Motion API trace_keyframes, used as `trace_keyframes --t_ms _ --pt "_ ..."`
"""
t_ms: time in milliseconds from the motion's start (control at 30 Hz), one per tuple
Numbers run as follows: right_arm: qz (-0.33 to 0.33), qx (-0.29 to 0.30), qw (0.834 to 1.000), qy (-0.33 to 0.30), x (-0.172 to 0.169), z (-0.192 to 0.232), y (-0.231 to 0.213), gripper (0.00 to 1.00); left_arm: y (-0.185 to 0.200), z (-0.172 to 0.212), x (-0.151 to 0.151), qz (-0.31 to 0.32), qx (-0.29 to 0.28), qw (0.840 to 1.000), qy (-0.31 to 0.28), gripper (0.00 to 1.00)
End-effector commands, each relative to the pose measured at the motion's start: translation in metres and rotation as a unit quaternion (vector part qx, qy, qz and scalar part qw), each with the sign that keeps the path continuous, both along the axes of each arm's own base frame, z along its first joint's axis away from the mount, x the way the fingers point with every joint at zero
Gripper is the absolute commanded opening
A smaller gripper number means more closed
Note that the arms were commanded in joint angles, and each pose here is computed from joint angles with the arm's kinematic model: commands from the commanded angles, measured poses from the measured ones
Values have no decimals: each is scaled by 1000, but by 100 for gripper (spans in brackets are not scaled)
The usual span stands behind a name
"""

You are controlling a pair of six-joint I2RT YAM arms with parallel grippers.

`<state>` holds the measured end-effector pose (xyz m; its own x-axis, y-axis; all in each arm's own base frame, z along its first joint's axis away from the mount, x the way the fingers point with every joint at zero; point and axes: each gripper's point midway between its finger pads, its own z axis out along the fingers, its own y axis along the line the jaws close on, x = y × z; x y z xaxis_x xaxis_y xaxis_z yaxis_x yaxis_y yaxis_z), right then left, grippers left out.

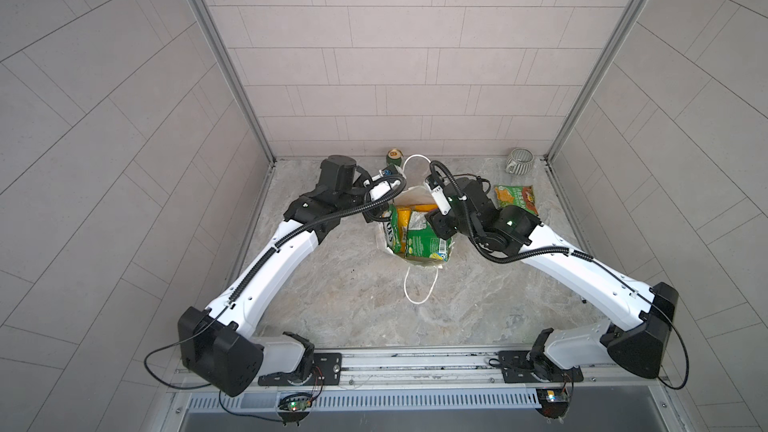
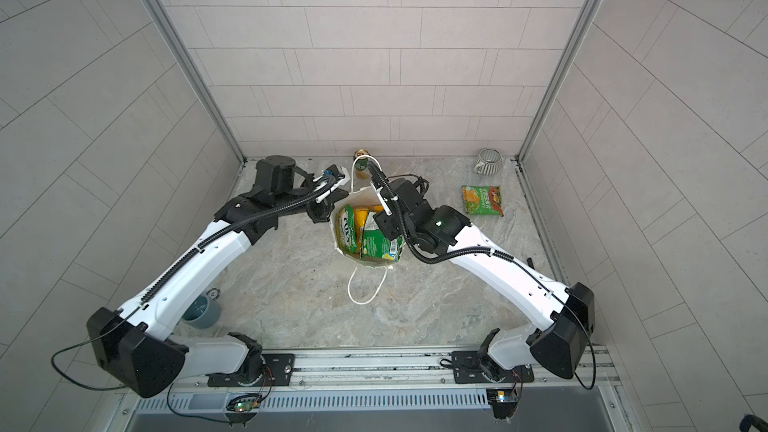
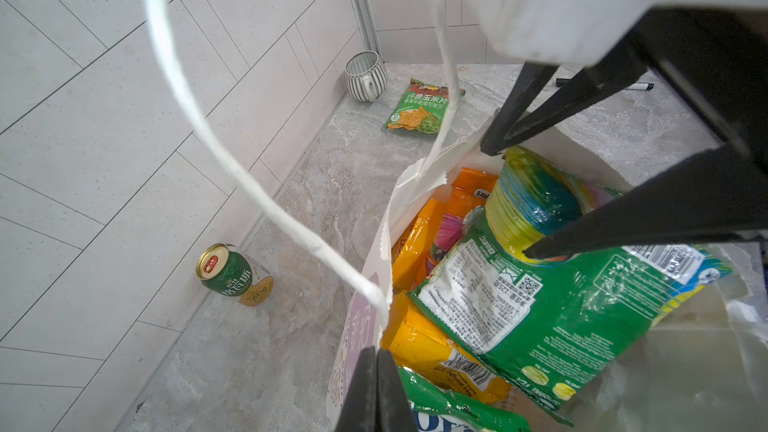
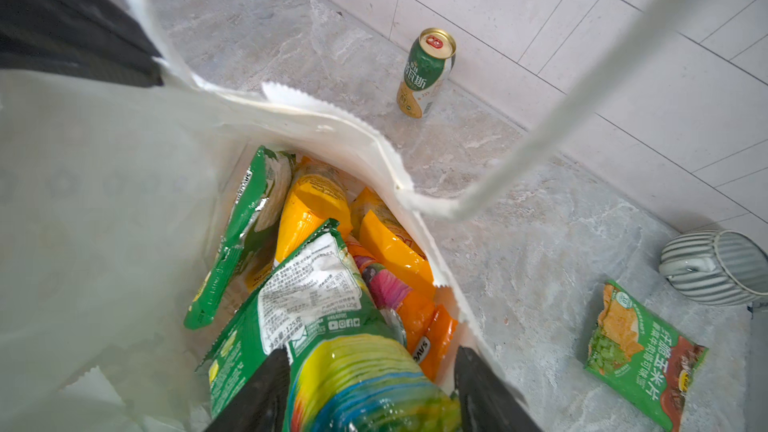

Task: Take the snacks out of the paper bag
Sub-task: 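Lower the right gripper into the bag and grasp the green Fox's candy packet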

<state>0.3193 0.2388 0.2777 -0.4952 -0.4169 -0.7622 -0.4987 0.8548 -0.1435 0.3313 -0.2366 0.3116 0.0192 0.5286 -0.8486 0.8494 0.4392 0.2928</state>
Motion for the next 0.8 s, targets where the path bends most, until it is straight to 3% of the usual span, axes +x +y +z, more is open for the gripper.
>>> trace_keyframes --t_ms 0,333,500,667,767 --pt "-13 -15 1000 9 -2 2 -15 64 -6 3 0 -9 -10 1000 -7 0" --pt "17 34 997 70 -16 -15 2 59 -6 1 3 -4 -7 1000 -5 0" --pt "23 74 994 72 -20 -4 9 47 -5 2 3 -1 -9 1000 -6 0" --pt "30 111 990 78 -22 3 19 29 -5 3 4 2 -9 1000 -7 0" --pt "26 122 989 85 -21 2 21 32 -4 4 4 4 -9 1000 -8 0"
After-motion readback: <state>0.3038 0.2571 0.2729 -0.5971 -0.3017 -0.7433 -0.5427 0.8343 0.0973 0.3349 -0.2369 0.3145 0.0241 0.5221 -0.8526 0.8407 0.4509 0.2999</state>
